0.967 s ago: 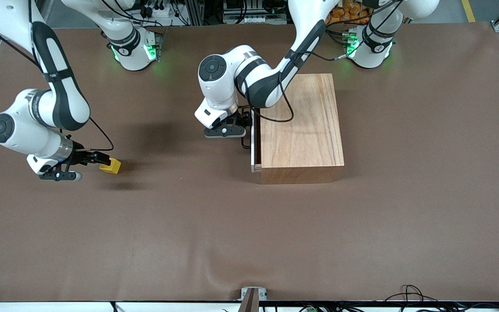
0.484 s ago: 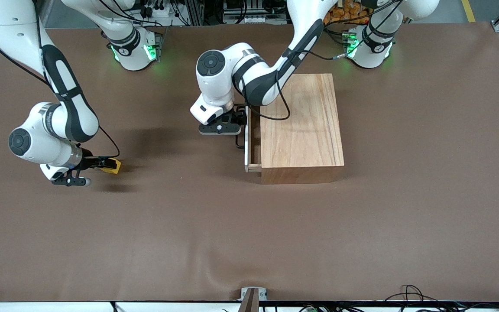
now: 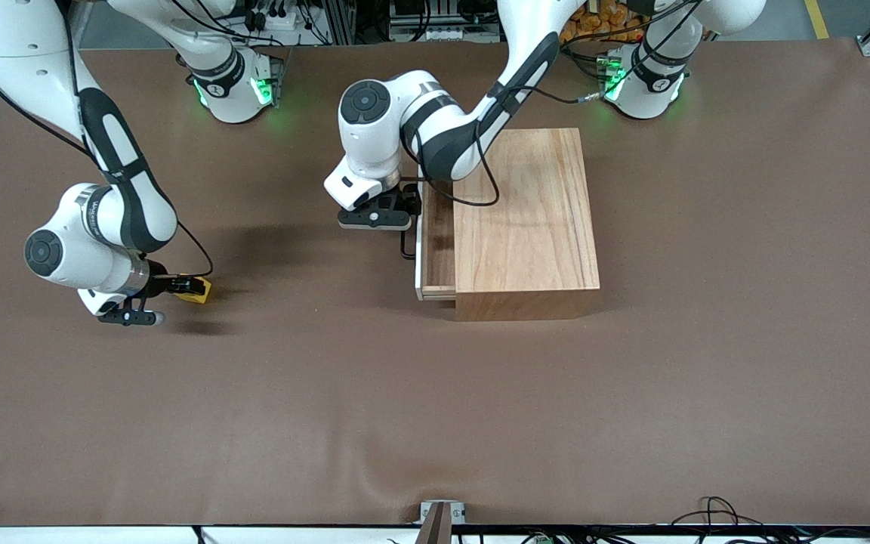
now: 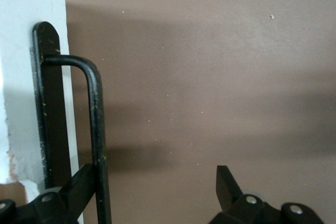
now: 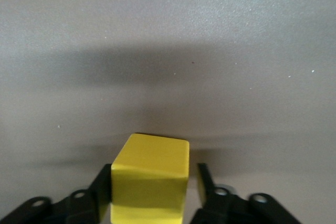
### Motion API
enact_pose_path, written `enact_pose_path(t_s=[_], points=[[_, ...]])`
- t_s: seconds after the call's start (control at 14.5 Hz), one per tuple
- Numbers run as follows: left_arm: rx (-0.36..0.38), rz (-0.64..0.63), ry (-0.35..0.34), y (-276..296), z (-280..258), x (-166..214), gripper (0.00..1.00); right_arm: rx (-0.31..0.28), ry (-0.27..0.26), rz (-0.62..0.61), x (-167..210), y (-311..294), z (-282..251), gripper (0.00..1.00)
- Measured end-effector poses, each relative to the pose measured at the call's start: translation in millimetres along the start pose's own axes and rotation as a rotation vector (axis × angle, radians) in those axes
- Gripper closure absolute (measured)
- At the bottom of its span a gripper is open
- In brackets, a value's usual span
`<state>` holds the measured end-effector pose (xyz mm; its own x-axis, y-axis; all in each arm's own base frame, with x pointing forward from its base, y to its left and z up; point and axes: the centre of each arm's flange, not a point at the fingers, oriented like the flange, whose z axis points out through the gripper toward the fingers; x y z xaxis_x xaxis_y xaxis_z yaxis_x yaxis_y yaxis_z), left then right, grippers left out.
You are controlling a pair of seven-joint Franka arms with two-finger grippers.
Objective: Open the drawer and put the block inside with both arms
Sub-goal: 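Pull the drawer open with the left gripper while the right gripper lifts the cube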
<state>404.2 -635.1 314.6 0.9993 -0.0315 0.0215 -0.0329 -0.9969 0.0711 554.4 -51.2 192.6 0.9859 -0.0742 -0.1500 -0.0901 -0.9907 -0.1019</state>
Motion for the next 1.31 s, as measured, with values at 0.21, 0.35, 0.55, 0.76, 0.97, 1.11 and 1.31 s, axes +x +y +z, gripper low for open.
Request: enact_pose_path(t_s=[0.21,0.35,0.55,0.76,0.97,1.11,1.31], points=[[-0.022,0.006,0.015,5,2,-2,0.00,0.016,-0.024,0.011,-2,-1,1,0.44],[-0.026,0.006,0.018,6,6,-2,0.00,0.026,-0.065,0.007,-4,-4,0,0.44],[-0.031,0.006,0.022,6,8,-2,0.00,0.049,-0.108,-0.053,-5,-10,-19,0.44],[-0.062,0.015,0.034,13,7,-6,0.00,0.146,-0.175,-0.072,-2,-13,-58,0.44],[-0.084,0.026,0.043,20,9,-12,0.00,0.315,-0.261,-0.051,4,-21,-106,0.44],[-0.096,0.028,0.050,22,8,-13,0.00,0.406,-0.288,-0.043,7,-33,-130,0.44],[-0.110,0.040,0.062,29,10,-19,0.00,0.433,-0.308,0.008,12,-44,-153,0.44]])
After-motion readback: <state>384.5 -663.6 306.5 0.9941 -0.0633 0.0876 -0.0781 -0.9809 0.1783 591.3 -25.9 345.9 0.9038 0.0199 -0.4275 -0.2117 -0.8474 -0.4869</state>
